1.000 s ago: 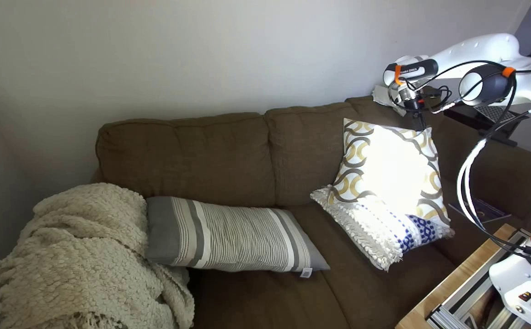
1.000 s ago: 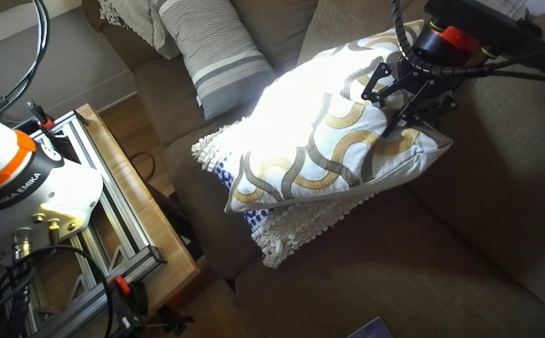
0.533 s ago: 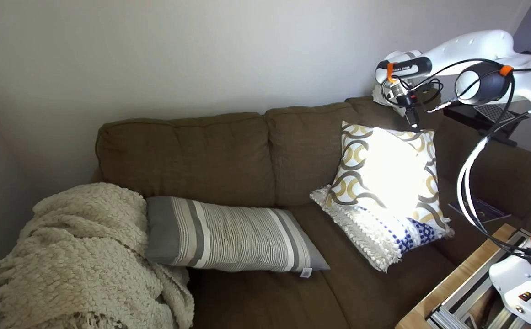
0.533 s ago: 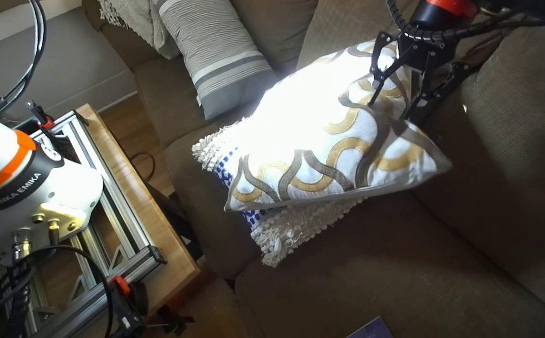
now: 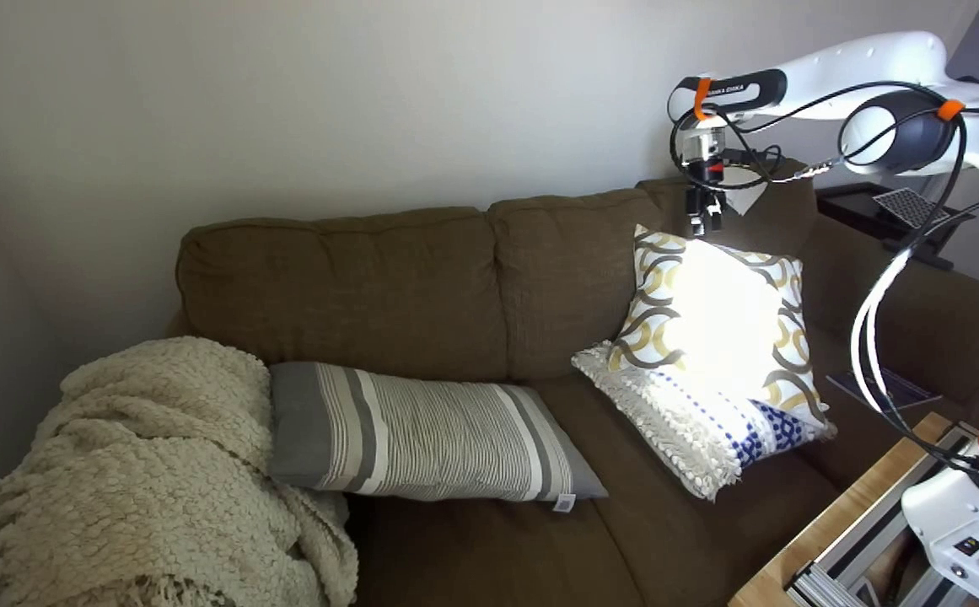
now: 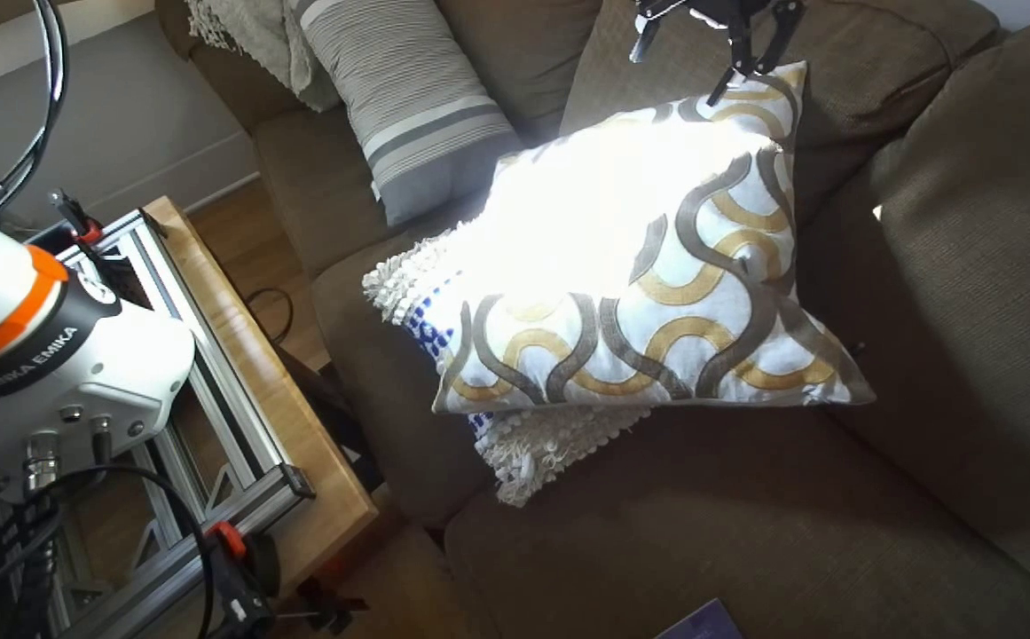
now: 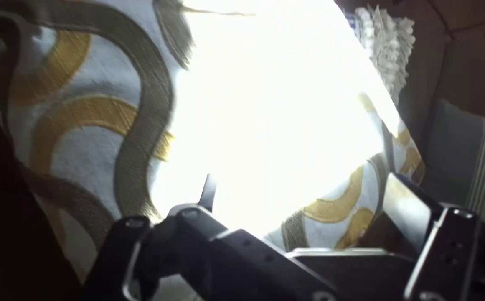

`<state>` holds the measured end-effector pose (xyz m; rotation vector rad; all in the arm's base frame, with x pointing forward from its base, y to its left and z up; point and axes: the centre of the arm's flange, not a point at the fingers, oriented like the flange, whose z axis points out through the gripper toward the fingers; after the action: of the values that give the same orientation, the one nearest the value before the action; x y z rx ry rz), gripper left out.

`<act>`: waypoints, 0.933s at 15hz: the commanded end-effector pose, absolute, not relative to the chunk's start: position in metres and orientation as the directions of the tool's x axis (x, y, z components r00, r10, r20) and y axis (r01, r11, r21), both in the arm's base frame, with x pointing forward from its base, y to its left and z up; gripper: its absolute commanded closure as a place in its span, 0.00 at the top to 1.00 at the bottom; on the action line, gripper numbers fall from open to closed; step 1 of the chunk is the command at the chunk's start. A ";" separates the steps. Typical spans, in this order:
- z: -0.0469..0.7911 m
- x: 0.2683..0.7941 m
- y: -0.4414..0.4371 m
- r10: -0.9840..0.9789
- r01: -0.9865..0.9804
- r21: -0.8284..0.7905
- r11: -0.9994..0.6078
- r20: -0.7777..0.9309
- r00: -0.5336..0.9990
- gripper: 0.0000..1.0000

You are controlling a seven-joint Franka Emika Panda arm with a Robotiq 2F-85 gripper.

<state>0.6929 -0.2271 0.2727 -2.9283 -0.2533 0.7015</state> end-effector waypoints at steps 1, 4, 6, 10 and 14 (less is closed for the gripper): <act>0.230 0.682 -0.176 0.063 0.034 -0.084 -0.996 -0.370 0.927 1.00; 0.231 0.714 -0.178 0.094 0.070 -0.075 -0.995 -0.372 0.923 1.00; 0.232 0.716 -0.174 0.099 0.077 -0.073 -0.994 -0.370 0.924 1.00; 0.231 0.709 -0.148 0.095 0.104 0.001 -0.995 -0.402 0.911 1.00; 0.215 0.703 -0.090 0.049 0.119 0.148 -0.982 -0.405 0.913 1.00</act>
<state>0.7229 -0.1285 0.2274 -3.1227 -0.1757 0.6501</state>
